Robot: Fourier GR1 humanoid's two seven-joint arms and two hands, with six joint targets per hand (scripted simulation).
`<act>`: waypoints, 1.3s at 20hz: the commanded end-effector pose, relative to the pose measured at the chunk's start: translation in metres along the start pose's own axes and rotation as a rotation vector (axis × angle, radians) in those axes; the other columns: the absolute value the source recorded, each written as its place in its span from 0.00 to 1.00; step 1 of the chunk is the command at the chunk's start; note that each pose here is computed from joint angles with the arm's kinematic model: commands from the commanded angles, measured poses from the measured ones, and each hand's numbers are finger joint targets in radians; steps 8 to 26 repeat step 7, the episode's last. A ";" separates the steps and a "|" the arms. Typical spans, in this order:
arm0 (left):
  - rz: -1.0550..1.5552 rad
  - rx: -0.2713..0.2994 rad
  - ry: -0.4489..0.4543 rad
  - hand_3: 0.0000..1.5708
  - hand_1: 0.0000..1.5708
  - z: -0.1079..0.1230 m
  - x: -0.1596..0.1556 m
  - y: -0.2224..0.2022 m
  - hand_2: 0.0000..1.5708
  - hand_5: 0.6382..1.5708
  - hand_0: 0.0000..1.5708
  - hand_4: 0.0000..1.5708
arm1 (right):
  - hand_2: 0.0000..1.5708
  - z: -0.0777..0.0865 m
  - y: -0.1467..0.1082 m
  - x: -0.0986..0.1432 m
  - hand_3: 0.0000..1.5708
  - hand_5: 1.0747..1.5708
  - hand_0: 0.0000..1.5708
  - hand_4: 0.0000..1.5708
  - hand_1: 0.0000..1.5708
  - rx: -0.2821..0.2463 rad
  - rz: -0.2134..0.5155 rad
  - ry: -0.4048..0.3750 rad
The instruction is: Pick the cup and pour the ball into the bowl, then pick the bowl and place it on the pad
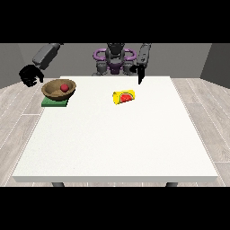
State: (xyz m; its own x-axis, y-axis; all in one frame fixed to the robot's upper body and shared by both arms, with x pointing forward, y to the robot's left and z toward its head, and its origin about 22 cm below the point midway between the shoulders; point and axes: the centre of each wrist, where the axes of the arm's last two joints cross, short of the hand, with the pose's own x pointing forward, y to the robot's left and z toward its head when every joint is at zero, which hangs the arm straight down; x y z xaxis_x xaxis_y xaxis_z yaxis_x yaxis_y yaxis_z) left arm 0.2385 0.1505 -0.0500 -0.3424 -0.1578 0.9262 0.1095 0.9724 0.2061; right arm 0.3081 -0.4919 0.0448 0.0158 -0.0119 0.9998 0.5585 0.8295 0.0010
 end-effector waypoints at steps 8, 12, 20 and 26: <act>-0.020 0.043 0.071 0.00 0.00 0.023 -0.026 -0.037 0.00 0.75 0.00 0.77 | 0.37 -0.008 0.017 0.022 0.48 0.00 0.00 0.45 0.00 0.157 -0.003 0.019; -0.020 0.043 0.071 0.00 0.00 0.023 -0.026 -0.037 0.00 0.75 0.00 0.77 | 0.37 -0.008 0.017 0.022 0.48 0.00 0.00 0.45 0.00 0.157 -0.003 0.019; -0.020 0.043 0.071 0.00 0.00 0.023 -0.026 -0.037 0.00 0.75 0.00 0.77 | 0.37 -0.008 0.017 0.022 0.48 0.00 0.00 0.45 0.00 0.157 -0.003 0.019; -0.020 0.043 0.071 0.00 0.00 0.023 -0.026 -0.037 0.00 0.75 0.00 0.77 | 0.37 -0.008 0.017 0.022 0.48 0.00 0.00 0.45 0.00 0.157 -0.003 0.019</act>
